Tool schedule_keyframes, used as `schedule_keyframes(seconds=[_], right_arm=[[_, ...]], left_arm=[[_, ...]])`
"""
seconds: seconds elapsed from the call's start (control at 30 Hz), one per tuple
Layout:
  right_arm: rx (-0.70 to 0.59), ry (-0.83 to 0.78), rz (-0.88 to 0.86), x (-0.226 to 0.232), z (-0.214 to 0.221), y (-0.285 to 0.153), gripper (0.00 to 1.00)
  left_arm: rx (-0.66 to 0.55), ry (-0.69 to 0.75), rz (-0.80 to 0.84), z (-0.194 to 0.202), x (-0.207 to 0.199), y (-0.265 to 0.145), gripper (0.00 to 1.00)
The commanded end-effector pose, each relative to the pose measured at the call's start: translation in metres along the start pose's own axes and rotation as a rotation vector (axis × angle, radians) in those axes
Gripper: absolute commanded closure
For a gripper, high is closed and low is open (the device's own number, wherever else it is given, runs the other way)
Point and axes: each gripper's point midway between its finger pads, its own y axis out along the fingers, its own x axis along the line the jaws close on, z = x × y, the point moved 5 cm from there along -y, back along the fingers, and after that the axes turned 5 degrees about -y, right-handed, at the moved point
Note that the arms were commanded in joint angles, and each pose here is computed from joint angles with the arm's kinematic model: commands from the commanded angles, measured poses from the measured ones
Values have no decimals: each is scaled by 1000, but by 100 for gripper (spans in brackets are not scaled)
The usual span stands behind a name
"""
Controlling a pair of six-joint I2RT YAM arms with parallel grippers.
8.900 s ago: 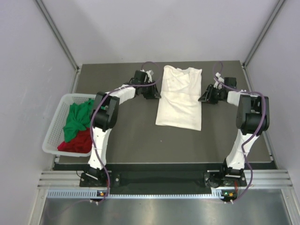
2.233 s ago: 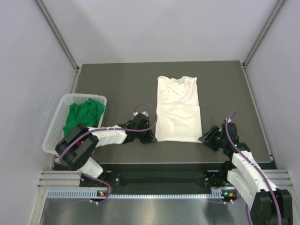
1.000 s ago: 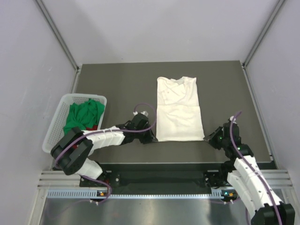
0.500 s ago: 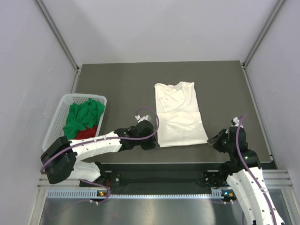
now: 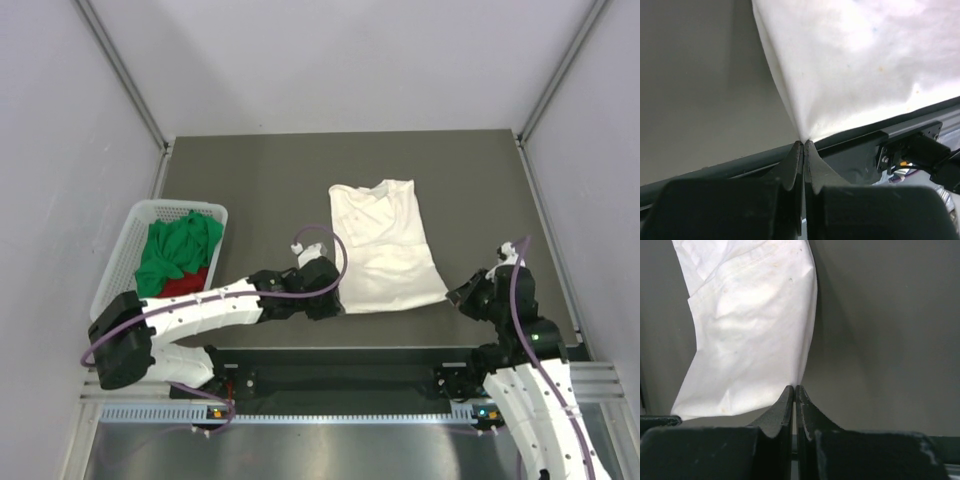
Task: Fold and stack the t-shirts
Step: Fold the tshirt
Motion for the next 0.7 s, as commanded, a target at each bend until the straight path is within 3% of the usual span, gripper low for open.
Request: schedule_keyframes(seconds=[0.0,0.43,0.67], right_arm=[[-60,-25,-45,16,-23,-4,100],[-206,-11,-139,74,-117,7,100],[-197,-37,-177,106,-170,54,100]], left_arm=[[-102,-3,-17,-23,-20,-14,100],[-219,59,-3,-128,-51,-15,100],[-269,49,2,-208,-59,0,100]])
